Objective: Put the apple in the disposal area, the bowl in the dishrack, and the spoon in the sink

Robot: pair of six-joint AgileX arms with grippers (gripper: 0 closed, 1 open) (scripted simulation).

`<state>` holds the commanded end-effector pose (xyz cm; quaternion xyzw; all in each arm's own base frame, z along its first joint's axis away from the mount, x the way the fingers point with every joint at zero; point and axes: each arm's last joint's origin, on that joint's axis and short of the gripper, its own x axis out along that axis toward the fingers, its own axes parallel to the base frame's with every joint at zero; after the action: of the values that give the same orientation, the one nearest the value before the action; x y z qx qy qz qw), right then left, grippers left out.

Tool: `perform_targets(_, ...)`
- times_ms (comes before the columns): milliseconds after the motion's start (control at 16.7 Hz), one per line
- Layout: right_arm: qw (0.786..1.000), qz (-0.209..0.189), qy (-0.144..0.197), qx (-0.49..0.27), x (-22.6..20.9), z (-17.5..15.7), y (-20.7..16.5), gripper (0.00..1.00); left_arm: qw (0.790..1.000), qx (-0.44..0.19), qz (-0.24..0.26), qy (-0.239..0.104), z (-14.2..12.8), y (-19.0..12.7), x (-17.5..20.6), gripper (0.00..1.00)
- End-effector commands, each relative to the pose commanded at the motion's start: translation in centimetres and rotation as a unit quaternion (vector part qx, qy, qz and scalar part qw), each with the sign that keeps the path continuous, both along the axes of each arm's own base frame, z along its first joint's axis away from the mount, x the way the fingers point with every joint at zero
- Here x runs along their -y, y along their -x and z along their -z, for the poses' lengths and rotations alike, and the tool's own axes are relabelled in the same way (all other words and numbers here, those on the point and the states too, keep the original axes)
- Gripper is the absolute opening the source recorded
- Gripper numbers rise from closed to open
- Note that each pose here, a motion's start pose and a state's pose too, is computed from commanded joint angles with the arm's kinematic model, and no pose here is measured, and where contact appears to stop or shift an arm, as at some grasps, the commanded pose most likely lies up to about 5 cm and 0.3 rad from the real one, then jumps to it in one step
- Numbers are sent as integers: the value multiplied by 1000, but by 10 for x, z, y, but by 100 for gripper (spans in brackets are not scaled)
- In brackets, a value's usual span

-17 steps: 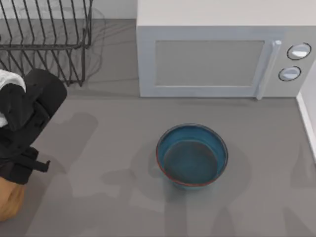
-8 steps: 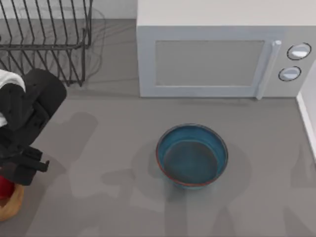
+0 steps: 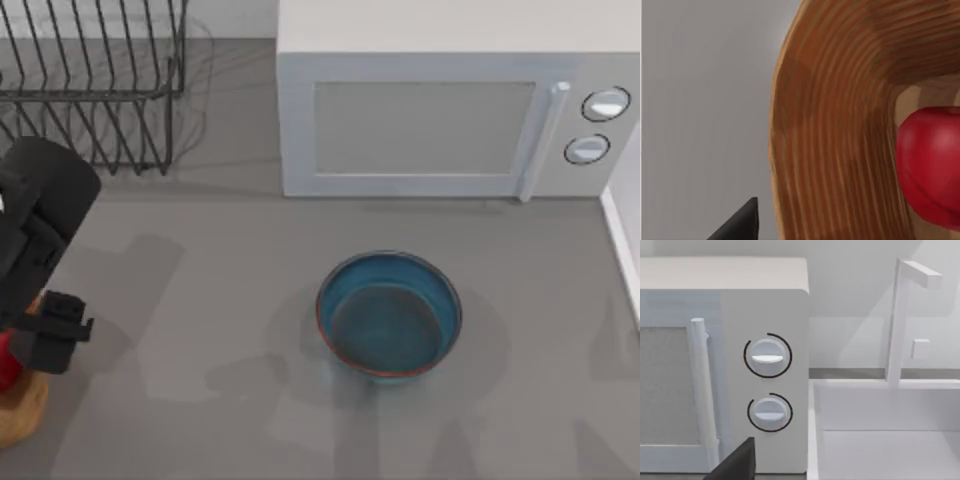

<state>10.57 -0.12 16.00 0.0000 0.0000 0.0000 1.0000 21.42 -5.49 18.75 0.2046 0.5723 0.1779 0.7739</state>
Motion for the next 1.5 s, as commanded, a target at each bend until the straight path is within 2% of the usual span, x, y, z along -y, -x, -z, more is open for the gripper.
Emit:
perform_targets(240, 1000, 0, 0, 0, 0, 0, 0, 100, 992, 97, 1, 81, -7, 26, -18, 100)
perform_targets(420, 1000, 0, 0, 0, 0, 0, 0, 100, 973, 184, 17, 140, -5, 50, -31, 100)
perform_targets(540, 1000, 0, 0, 0, 0, 0, 0, 100, 951, 254, 36, 174, -1, 66, -38, 100)
perform_targets(720, 1000, 0, 0, 0, 0, 0, 0, 100, 901, 372, 76, 208, 7, 88, -46, 100)
perform_targets(960, 1000, 0, 0, 0, 0, 0, 0, 100, 824, 506, 137, 216, 18, 104, -52, 100)
perform_targets(1140, 1000, 0, 0, 0, 0, 0, 0, 100, 784, 560, 170, 208, 26, 108, -53, 100)
perform_targets(1260, 1000, 0, 0, 0, 0, 0, 0, 100, 774, 572, 178, 205, 28, 109, -54, 100)
perform_targets(1500, 1000, 0, 0, 0, 0, 0, 0, 100, 774, 571, 178, 206, 27, 109, -53, 100)
